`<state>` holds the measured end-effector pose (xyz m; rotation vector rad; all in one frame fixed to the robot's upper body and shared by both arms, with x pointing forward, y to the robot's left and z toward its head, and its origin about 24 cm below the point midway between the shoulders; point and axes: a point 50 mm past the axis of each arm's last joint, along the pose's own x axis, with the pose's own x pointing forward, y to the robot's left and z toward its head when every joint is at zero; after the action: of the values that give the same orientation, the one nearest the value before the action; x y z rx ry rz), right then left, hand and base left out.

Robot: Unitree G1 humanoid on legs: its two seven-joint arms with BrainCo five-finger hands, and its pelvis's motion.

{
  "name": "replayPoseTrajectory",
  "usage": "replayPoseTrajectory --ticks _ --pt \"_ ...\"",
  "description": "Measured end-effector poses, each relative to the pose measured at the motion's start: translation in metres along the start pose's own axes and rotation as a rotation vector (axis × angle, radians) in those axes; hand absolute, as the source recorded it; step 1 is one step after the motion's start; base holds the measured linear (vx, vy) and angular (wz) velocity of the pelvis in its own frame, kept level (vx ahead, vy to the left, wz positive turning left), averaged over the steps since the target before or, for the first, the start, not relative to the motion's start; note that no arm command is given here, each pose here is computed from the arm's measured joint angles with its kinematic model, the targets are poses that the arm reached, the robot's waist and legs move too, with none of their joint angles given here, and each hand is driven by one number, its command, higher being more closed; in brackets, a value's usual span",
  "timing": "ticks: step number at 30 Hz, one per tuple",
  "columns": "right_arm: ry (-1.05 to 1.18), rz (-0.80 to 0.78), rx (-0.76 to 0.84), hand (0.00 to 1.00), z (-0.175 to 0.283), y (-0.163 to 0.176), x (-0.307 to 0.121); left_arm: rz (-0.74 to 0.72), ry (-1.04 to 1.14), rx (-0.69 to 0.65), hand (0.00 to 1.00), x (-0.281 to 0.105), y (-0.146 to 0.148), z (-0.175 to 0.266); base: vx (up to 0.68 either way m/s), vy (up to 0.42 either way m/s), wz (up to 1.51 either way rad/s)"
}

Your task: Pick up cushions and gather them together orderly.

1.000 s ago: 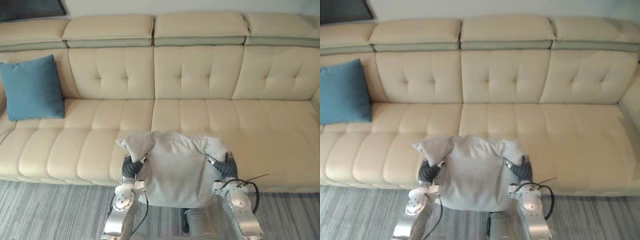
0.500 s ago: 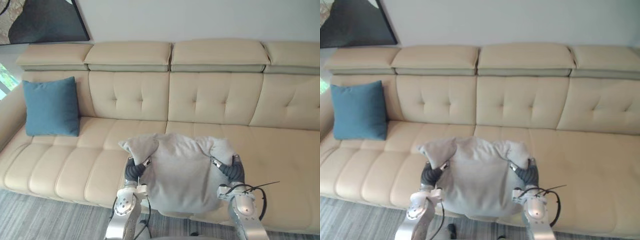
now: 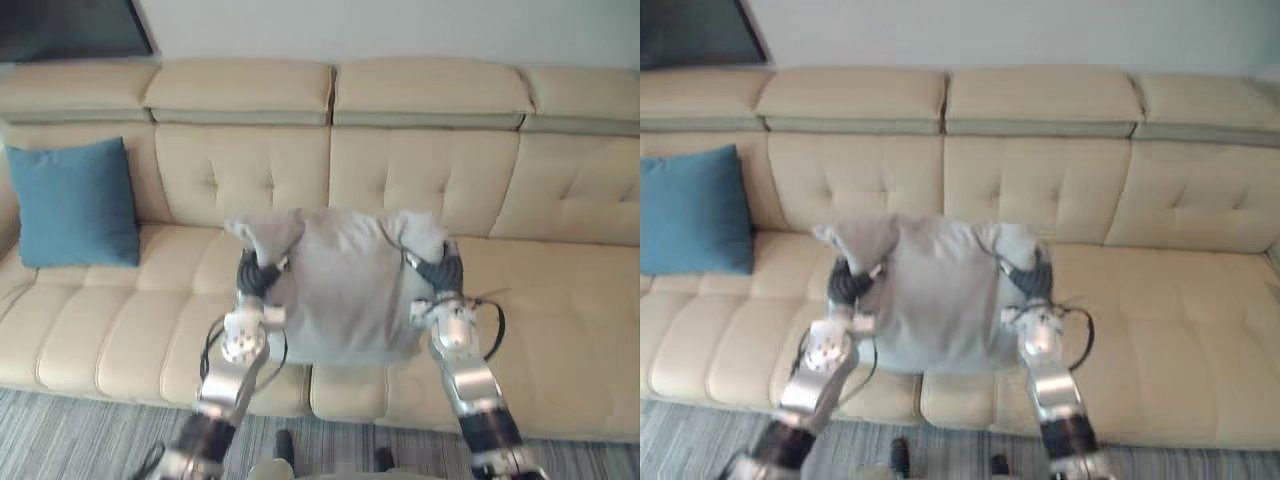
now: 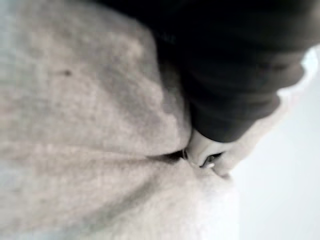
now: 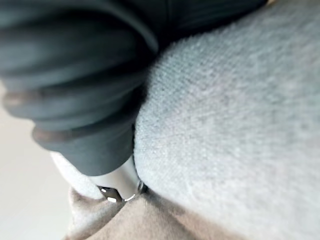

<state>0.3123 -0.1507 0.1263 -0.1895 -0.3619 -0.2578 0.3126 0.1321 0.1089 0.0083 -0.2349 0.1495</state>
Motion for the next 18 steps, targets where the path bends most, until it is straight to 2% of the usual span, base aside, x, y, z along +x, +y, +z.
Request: replayPoseTrajectory --ticks 4,10,18 --pt "-0.188 -0.091 -0.028 1.0 0.045 -0.004 0.035 0.037 -0.137 0.005 1.0 0.035 -0.007 0.039 -0.09 -0.001 -0.06" --pt "-0.322 -0.228 -0.021 1.0 0.095 -0.014 0.079 0.061 -0.272 0.0 1.0 0.082 -0.018 0.097 -0.05 0.004 0.01" --pt "-0.315 -0.262 0.04 1.0 0.126 -0.013 0.113 0.094 -0.275 -0.024 1.0 0.112 -0.022 0.131 -0.01 -0.005 0.05"
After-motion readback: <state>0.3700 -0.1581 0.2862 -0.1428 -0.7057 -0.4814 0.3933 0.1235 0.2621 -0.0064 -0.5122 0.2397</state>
